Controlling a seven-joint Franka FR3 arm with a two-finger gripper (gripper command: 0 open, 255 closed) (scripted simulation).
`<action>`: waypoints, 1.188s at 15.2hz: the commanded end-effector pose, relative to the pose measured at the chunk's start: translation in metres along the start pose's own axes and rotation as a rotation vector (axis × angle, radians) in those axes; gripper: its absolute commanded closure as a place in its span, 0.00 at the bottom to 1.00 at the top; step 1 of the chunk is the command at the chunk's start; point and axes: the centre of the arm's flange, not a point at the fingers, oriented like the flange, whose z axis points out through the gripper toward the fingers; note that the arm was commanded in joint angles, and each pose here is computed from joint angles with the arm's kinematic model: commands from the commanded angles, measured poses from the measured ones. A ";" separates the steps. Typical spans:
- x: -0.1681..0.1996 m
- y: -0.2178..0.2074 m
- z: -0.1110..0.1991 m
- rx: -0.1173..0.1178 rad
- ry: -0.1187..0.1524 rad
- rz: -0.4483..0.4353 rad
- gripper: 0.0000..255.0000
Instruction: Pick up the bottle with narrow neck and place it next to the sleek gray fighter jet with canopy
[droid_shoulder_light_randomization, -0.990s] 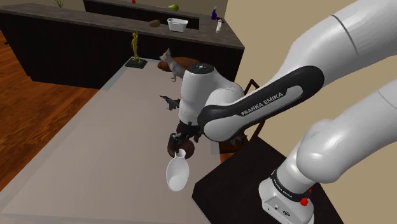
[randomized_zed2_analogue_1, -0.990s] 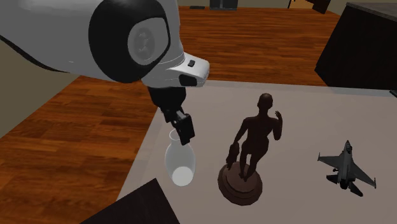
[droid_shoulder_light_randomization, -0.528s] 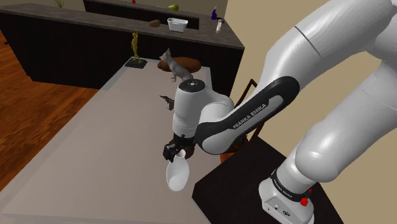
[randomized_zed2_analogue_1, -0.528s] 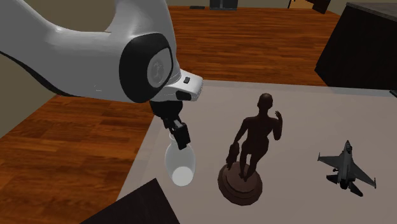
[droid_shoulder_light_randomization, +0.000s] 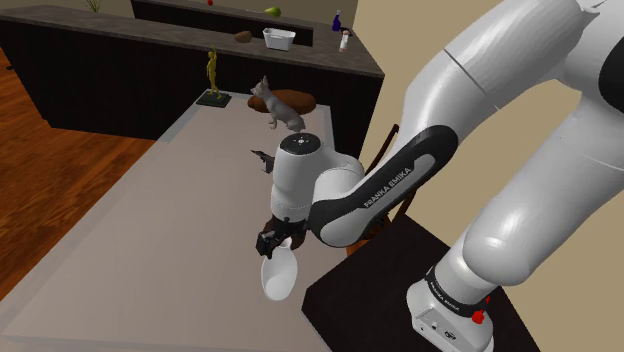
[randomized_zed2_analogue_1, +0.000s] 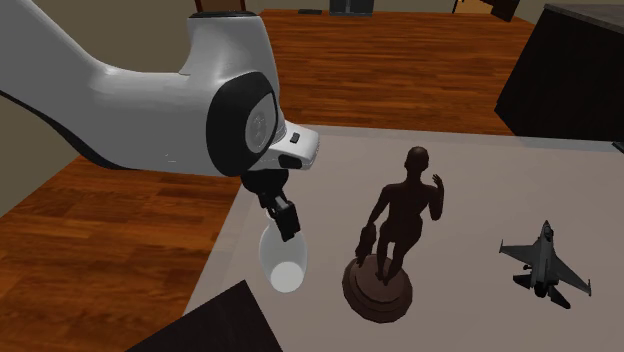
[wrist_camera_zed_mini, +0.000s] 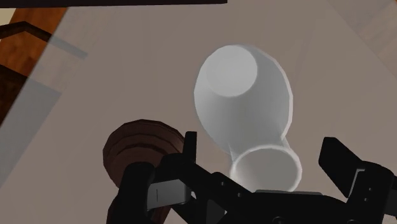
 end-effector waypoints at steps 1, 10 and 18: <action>0.000 0.000 0.000 0.000 0.000 0.000 0.00; 0.000 0.000 0.000 0.000 0.000 0.000 1.00; 0.002 0.001 -0.032 0.000 0.000 0.000 1.00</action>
